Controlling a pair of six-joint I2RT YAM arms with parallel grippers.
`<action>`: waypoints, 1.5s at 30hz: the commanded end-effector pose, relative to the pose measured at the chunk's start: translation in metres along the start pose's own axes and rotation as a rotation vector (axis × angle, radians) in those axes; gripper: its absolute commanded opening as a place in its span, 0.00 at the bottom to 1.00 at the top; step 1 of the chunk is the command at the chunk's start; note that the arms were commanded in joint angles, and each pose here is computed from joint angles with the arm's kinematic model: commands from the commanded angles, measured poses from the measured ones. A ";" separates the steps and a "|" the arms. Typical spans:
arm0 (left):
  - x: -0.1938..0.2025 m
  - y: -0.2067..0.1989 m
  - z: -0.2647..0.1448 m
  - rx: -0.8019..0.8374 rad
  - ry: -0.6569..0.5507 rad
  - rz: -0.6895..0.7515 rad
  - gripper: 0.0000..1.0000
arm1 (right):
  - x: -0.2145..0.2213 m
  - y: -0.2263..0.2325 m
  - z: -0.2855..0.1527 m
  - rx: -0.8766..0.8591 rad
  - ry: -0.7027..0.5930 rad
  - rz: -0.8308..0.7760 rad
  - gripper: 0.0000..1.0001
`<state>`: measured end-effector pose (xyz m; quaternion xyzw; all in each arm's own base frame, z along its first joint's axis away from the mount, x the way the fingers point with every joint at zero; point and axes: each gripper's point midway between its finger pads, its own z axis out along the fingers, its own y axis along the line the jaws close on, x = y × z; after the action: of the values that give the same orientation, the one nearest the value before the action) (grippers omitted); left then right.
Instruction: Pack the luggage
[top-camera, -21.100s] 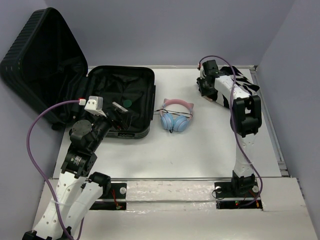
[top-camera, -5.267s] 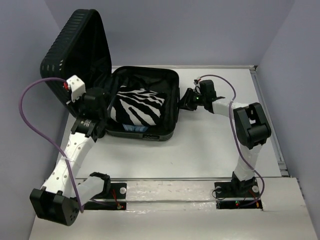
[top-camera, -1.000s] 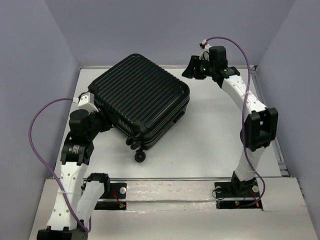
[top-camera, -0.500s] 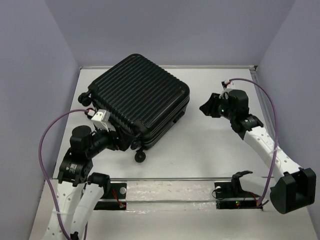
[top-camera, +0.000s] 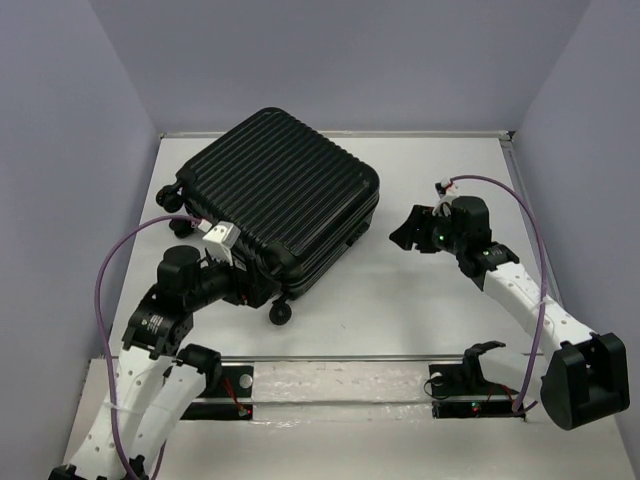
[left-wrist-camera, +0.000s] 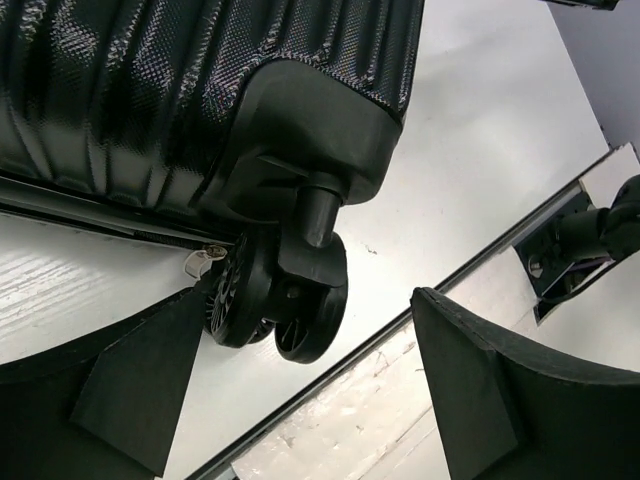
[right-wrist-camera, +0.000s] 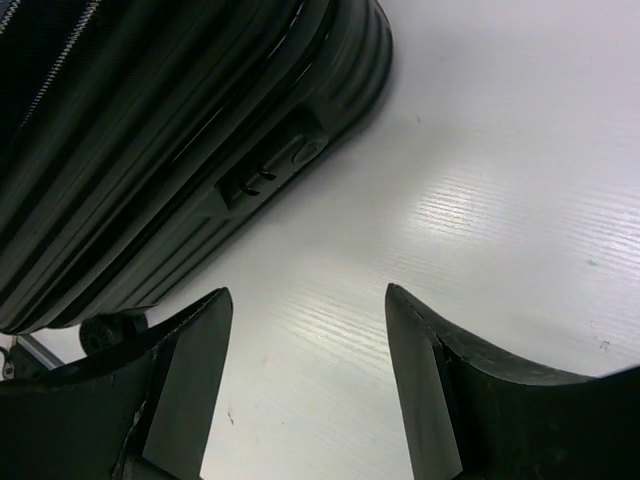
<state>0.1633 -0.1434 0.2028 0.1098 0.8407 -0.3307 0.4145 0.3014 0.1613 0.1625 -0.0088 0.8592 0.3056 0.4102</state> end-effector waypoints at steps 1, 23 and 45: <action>0.003 -0.003 0.009 0.032 0.039 0.010 0.94 | -0.012 0.014 0.001 -0.072 -0.047 -0.035 0.69; -0.004 -0.035 0.042 0.155 0.095 -0.015 0.13 | -0.026 0.054 0.067 -0.254 0.008 -0.005 0.60; -0.111 -0.156 0.101 0.404 -0.201 -0.143 0.06 | -0.024 0.048 0.067 -0.146 -0.052 -0.077 0.54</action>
<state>0.1966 -0.2838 0.1811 0.0952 0.8627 -0.4000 0.2945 0.3899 0.2246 0.1789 -0.0700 0.8359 0.3397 0.4255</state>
